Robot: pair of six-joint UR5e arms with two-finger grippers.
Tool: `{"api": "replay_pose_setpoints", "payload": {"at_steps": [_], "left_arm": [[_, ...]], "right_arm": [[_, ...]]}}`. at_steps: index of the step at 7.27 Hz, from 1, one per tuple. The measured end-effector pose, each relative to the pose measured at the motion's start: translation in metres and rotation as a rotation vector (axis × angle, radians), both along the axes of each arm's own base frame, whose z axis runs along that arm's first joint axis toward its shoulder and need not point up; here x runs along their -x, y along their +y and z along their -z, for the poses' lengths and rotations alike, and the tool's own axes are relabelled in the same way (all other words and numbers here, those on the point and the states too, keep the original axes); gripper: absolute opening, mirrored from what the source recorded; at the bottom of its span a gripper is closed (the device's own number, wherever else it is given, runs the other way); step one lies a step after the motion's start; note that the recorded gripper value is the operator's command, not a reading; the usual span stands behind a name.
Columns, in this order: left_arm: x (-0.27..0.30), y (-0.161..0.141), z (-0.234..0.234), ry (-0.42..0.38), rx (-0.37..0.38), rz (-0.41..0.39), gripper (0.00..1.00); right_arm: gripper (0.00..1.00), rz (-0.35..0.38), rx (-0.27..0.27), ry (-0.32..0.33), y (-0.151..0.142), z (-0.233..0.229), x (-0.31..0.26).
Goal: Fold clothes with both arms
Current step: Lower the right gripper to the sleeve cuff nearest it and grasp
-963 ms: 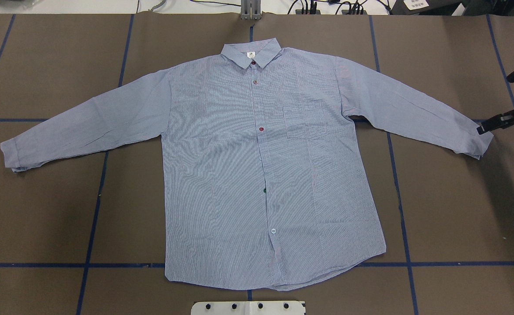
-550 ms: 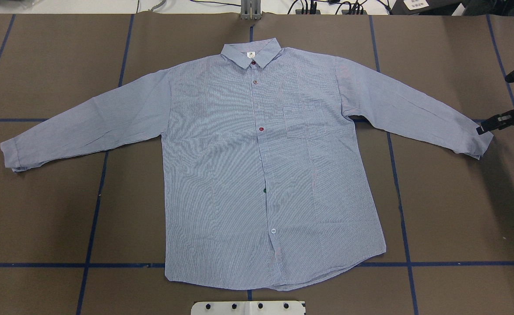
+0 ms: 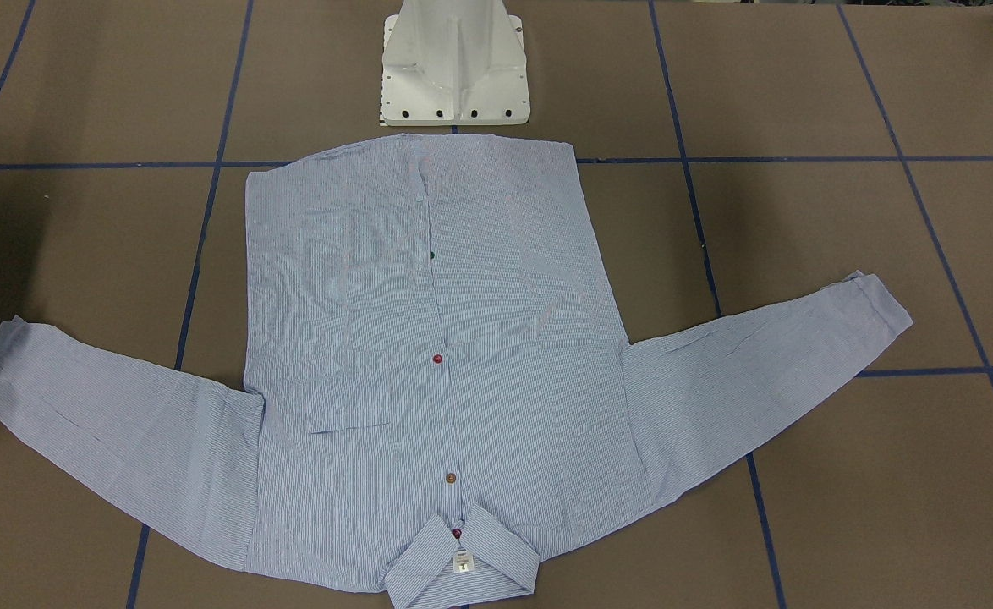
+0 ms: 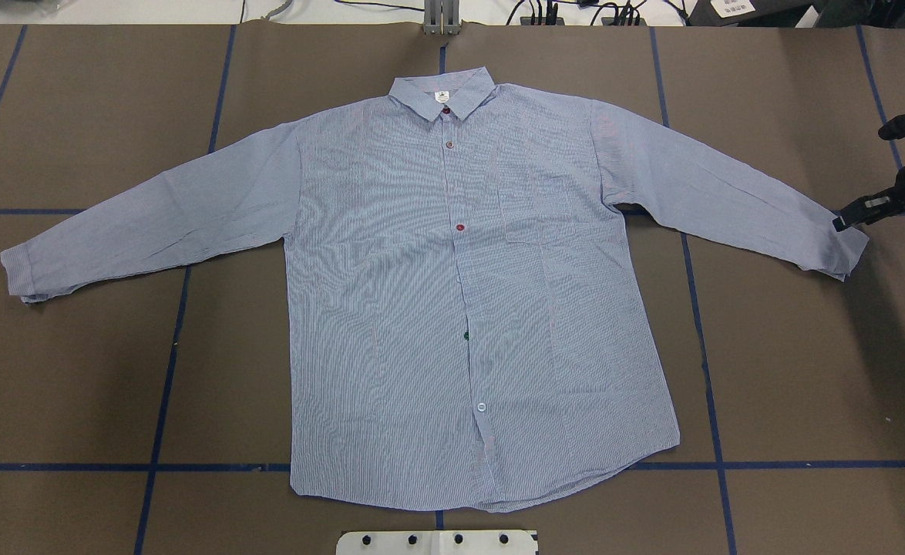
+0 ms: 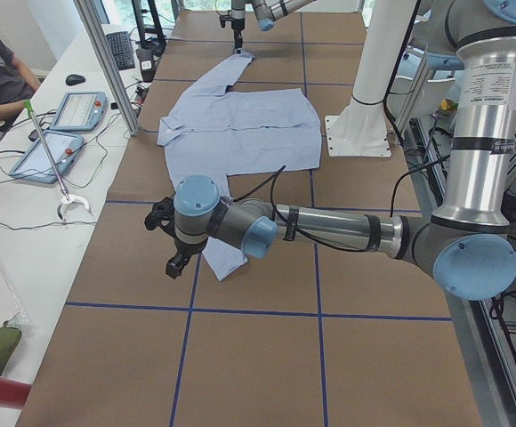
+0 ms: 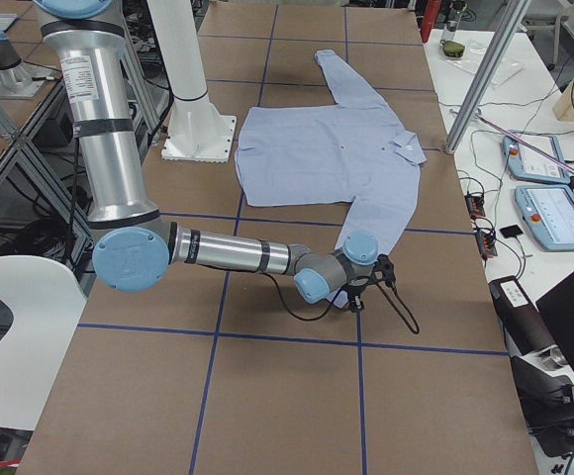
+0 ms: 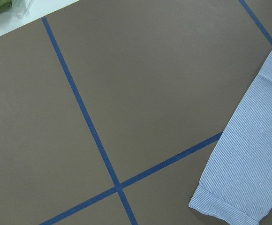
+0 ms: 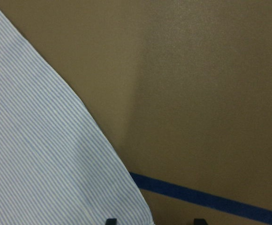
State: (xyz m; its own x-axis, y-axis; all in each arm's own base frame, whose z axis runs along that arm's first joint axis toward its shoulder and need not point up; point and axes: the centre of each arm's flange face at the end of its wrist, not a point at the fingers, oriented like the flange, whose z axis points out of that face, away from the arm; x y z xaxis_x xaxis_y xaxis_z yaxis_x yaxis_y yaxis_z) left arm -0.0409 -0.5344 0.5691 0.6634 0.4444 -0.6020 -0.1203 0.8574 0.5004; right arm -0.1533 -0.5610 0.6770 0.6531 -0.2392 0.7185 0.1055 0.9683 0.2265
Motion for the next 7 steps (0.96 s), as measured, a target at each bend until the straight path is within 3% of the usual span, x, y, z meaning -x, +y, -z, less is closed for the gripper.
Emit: {"api": "replay_pose_setpoints", "payload": {"at_steps": [5, 6, 7], "left_arm": [[-0.0001, -0.0006, 0.0004, 0.002, 0.0, 0.0, 1.0], [-0.0001, -0.0006, 0.0005, 0.002, 0.0, 0.0, 1.0], [-0.0001, -0.0006, 0.0008, 0.002, 0.0, 0.0, 1.0]], "right_arm": [[0.62, 0.009, 0.023, -0.008, 0.007, -0.0072, -0.0011], [0.52, 0.008, 0.027, -0.007, 0.0083, -0.0089, -0.0015], [0.32, 0.007, 0.03, -0.006, 0.0088, -0.0097, -0.0018]]}}
